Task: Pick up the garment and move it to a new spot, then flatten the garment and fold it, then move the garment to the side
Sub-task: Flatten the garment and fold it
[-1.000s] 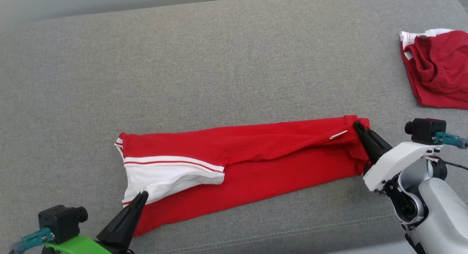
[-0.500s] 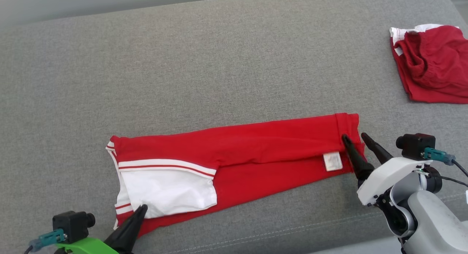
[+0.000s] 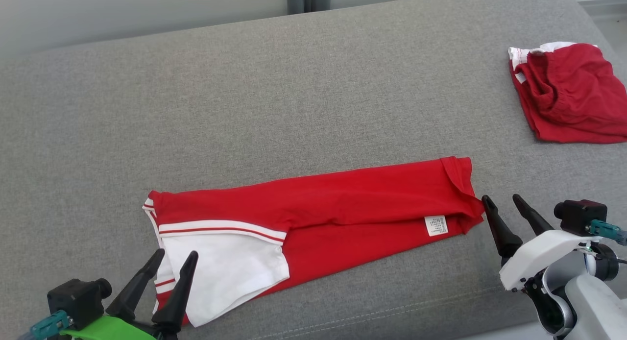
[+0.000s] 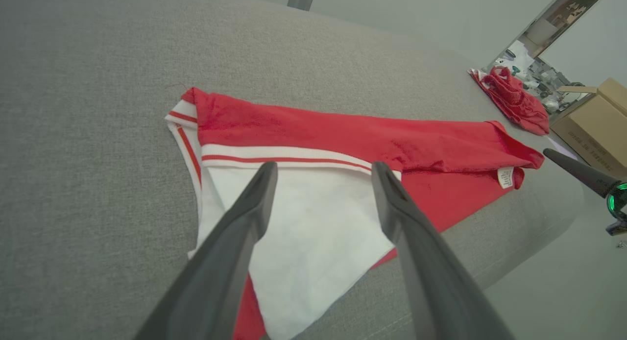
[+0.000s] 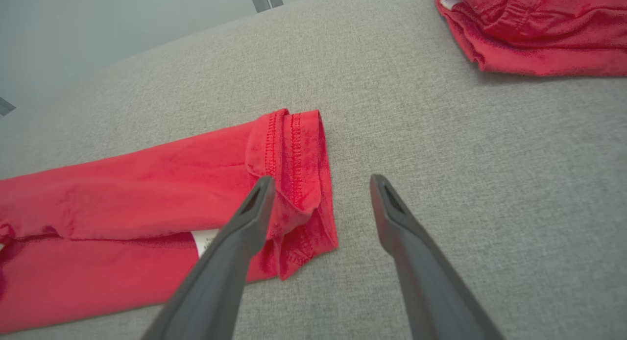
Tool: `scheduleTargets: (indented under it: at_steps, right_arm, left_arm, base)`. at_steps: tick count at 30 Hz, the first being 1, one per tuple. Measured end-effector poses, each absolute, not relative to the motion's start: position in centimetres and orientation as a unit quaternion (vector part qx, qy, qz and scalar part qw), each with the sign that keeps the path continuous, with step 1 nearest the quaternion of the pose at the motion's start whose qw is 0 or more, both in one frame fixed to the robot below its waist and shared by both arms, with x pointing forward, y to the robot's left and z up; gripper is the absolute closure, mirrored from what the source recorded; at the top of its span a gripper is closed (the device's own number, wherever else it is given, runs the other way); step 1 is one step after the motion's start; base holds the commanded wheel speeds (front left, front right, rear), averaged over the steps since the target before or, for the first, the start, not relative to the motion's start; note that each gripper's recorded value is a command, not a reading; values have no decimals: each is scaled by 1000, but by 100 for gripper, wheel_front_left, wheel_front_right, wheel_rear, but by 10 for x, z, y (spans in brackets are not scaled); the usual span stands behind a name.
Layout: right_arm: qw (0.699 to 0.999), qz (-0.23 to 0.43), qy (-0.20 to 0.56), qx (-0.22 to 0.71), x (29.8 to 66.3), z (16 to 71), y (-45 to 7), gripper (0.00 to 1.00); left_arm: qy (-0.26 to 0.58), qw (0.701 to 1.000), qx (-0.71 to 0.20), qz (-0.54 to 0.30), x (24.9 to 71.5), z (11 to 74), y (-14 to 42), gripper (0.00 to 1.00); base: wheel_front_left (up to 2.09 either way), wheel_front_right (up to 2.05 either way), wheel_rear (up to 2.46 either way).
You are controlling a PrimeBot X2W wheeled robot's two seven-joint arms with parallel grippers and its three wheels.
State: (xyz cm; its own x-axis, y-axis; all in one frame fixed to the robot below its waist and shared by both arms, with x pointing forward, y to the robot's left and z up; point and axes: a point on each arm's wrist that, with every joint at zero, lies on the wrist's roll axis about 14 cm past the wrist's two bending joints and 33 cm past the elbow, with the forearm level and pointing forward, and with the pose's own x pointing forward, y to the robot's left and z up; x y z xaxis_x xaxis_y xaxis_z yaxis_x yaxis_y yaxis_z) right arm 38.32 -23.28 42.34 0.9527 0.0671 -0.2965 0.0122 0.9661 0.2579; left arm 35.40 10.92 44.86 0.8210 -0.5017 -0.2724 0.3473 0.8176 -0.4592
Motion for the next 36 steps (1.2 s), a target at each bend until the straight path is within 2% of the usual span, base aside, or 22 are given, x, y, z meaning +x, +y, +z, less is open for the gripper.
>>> scheduleTargets:
  at_steps: [9,17,28,36]
  right_arm:
    - [990,7,88,106,388,467,-244,0]
    - [994,12,67,91,389,490,-240,0]
    - [993,26,76,83,393,490,-222,0]
    - [989,17,131,71,397,456,-220,0]
  left_arm:
    - [77,958,-174,-215,373,504,106,0]
    - [18,975,-144,-167,377,525,116,0]
    - [-13,986,-148,-79,368,532,162,0]
    - [-12,986,-160,-36,355,523,185,0]
  base:
    - [0,0,0]
    - [0,0,0]
    - [0,0,0]
    - [0,0,0]
